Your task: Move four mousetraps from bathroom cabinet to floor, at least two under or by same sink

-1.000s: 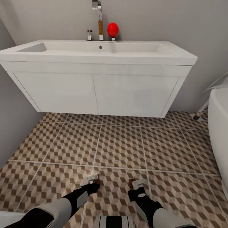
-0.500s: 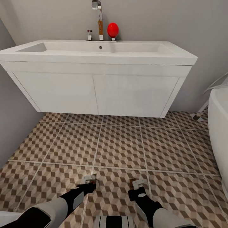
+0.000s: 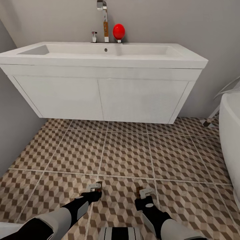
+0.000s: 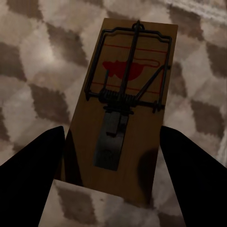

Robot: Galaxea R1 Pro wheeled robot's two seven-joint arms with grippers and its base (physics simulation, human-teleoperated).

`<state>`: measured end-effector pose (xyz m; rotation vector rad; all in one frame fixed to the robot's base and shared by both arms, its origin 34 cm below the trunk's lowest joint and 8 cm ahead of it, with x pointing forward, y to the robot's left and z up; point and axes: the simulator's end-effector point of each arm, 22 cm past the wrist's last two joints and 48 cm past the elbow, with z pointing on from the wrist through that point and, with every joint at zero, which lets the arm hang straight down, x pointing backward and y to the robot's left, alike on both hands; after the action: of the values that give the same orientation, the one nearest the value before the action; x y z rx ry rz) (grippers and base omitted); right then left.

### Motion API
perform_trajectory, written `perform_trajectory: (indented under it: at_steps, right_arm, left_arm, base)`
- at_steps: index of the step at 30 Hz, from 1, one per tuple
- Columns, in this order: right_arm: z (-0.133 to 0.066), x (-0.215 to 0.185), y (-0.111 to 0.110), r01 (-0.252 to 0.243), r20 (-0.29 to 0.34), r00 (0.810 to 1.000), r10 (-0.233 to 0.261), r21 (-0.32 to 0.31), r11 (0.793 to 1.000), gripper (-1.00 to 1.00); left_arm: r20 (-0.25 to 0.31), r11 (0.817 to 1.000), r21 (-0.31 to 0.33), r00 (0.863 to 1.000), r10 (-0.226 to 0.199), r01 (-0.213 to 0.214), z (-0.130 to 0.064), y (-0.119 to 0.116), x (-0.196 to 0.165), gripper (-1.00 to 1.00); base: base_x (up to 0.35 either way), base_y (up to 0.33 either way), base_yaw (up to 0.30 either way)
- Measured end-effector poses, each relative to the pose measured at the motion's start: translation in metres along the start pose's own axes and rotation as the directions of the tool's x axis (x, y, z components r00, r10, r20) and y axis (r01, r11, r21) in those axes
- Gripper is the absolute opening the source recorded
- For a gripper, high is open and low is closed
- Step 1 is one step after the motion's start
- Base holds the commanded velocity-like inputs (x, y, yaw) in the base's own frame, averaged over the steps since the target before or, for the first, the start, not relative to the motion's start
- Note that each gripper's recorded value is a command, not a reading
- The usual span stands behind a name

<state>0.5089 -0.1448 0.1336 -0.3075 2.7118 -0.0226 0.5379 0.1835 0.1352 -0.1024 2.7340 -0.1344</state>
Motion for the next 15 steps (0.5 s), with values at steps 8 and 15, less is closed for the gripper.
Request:
perform_trajectory:
  at_steps: [8,15]
  right_arm:
    - [0.000,0.000,0.000,-0.002,0.000,1.000,0.002,0.000,1.000,-1.00]
    - [0.000,-0.001,0.000,-0.003,0.005,1.000,0.003,0.000,1.000,-1.00]
  left_arm:
    - [0.007,1.000,0.000,1.000,0.002,-0.002,0.000,0.000,-0.001,-1.00]
    - [0.060,0.998,0.003,0.997,0.058,-0.058,0.000,-0.001,-0.013,-1.00]
  base:
    - [0.000,0.000,0.000]
    - [0.000,0.000,0.000]
